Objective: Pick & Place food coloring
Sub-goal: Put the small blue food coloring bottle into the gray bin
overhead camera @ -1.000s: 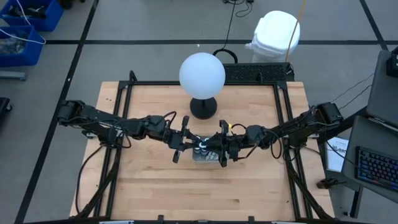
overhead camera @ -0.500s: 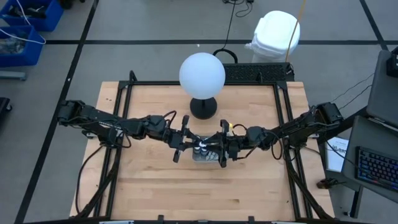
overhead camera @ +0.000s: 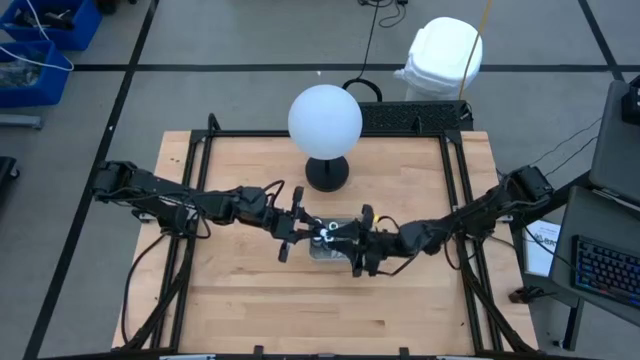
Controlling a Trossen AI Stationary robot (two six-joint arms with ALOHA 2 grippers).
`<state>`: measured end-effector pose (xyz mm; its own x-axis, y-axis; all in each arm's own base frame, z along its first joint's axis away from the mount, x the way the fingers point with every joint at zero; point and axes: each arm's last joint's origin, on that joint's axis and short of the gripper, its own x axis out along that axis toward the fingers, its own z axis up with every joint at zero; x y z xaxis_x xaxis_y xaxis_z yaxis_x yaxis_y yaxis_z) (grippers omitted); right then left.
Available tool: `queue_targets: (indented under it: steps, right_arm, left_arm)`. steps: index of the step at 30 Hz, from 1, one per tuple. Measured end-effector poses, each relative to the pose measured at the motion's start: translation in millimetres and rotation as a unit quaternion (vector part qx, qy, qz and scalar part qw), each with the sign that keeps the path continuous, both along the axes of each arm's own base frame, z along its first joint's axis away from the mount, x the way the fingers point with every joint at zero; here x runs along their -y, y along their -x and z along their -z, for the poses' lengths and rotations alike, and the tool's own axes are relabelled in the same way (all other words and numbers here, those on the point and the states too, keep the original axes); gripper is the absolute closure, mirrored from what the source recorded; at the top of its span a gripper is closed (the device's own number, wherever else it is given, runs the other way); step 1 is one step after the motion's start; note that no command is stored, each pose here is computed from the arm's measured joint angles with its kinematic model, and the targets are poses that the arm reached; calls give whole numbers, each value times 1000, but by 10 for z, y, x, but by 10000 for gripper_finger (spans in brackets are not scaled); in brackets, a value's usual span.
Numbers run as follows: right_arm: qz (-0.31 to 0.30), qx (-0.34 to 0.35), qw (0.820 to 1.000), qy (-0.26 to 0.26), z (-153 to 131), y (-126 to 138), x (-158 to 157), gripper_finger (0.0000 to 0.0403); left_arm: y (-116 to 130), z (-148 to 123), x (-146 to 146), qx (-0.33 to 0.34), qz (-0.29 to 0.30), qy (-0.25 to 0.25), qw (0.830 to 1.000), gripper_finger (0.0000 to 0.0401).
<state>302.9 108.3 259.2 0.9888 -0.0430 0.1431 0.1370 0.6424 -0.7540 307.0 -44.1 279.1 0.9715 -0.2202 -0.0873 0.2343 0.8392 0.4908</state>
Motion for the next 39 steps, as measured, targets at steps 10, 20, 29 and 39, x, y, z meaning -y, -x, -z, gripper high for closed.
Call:
queue_targets:
  steps: [10, 20, 29, 39]
  right_arm:
    - [119, -180, 974, 62, -511, -263, -251, 275]
    - [162, -247, 949, 107, -441, -246, -295, 275]
    - [185, -269, 935, 140, -275, -382, -226, 275]
    - [189, -266, 934, 146, -273, -399, -210, 286]
  left_arm:
    - [1, 38, -24, -20, -20, 0, 1000, 321]
    - [1, 43, -27, -23, -22, -1, 1000, 326]
    - [-1, 76, -43, -35, -28, -5, 999, 331]
    - [-3, 82, -84, -40, -31, -1, 999, 323]
